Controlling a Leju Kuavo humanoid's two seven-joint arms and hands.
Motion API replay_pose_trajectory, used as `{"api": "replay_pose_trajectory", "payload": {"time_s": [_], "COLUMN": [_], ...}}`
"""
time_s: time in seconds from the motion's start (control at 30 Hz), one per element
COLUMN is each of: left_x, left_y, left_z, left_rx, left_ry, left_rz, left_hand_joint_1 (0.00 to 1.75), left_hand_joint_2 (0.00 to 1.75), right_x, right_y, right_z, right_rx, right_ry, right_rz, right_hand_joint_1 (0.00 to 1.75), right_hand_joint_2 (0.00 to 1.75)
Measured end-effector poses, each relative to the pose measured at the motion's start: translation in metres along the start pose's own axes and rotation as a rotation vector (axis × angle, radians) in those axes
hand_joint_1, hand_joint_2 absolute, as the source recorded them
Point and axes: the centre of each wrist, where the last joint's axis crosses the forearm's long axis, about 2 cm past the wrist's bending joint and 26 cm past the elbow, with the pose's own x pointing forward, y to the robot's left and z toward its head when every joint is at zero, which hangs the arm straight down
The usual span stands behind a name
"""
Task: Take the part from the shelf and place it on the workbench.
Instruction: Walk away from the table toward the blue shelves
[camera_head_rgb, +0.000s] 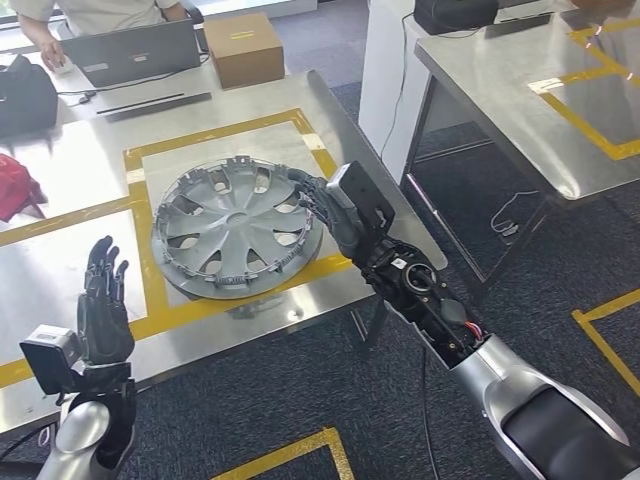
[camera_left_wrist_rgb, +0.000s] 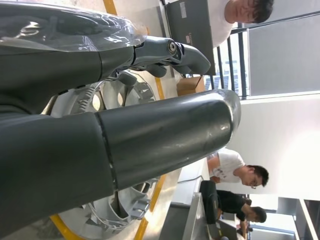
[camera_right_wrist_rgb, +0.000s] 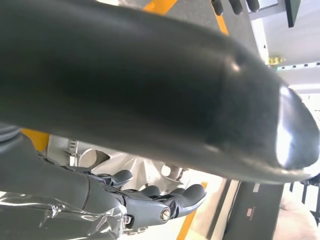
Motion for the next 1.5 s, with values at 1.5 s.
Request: {"api": "replay_pose_trajectory", "payload": {"time_s": [1.5], "left_x": [0.0001], "left_y": [-0.0002], "left_z": [-0.0001], "left_rx": [0.000], "left_ry": [0.000], "left_rz": [0.000], "left_hand_joint_1": [0.00], "left_hand_joint_2": [0.00], "right_x": [0.0013], "right_y": [-0.0008], "right_z": [0.0008], "right_rx": [-0.004], "right_ry": [-0.007], "right_rz": [-0.003], "right_hand_joint_1": [0.00], "right_hand_joint_2": [0.00]}}
